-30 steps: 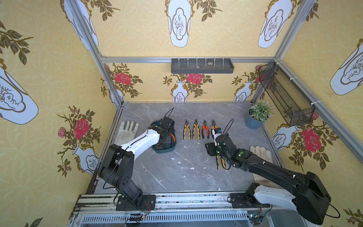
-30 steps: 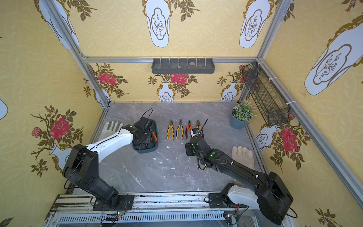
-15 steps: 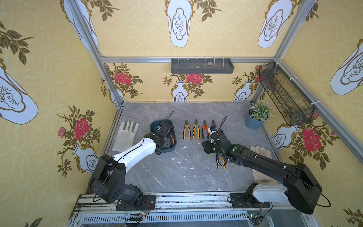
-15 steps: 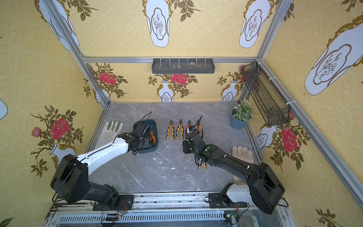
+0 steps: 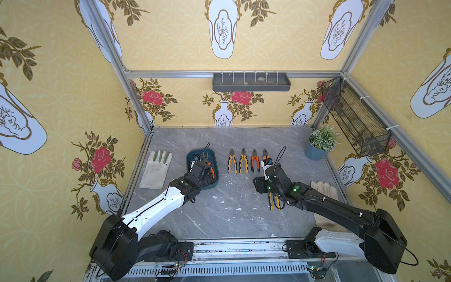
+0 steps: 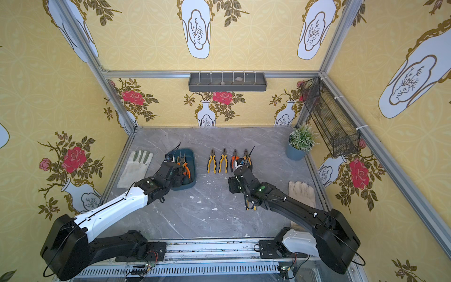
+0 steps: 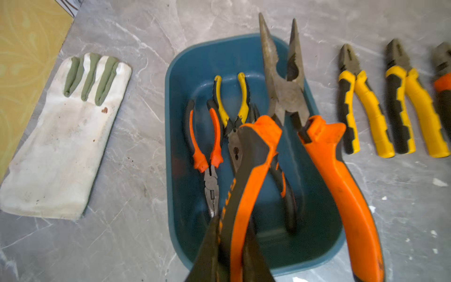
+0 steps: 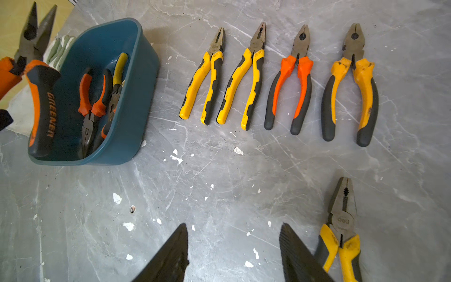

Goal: Take the pliers out of the storage box
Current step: Pick up the pliers from the storage box.

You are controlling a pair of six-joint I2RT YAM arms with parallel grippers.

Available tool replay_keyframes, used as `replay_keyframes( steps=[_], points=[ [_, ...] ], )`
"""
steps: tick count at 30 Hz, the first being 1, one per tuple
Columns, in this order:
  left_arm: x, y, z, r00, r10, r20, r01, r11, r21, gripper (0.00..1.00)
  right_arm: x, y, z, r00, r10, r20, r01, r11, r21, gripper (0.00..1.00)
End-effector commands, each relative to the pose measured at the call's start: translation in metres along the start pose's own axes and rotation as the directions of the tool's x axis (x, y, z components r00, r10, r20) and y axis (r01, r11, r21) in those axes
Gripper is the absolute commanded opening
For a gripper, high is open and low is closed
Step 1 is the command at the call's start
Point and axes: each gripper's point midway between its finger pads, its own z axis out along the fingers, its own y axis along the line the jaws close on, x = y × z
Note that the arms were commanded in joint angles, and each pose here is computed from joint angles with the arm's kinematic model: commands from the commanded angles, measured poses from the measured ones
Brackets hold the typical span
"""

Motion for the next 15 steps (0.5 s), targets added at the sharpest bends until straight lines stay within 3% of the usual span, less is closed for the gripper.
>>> replay_keyframes(
  steps=[1,8,15],
  points=[
    [-0.032,-0.01,-0.011,0.987,-0.026,0.156,0.018,0.998,0.053,0.0,-0.012,0.002,-0.001,0.999,0.014,0.048,-0.014,1.0,0.001,0.6],
    [-0.047,-0.013,-0.029,0.955,-0.018,0.297,-0.014,0.994,0.104,0.0,-0.055,0.019,-0.014,0.997,0.058,0.041,-0.059,0.998,0.022,0.59],
    [-0.043,-0.029,-0.035,0.924,0.019,0.383,-0.08,0.986,0.146,0.0,-0.112,0.093,-0.008,0.994,0.089,-0.063,-0.095,0.99,-0.106,0.64]
  ],
)
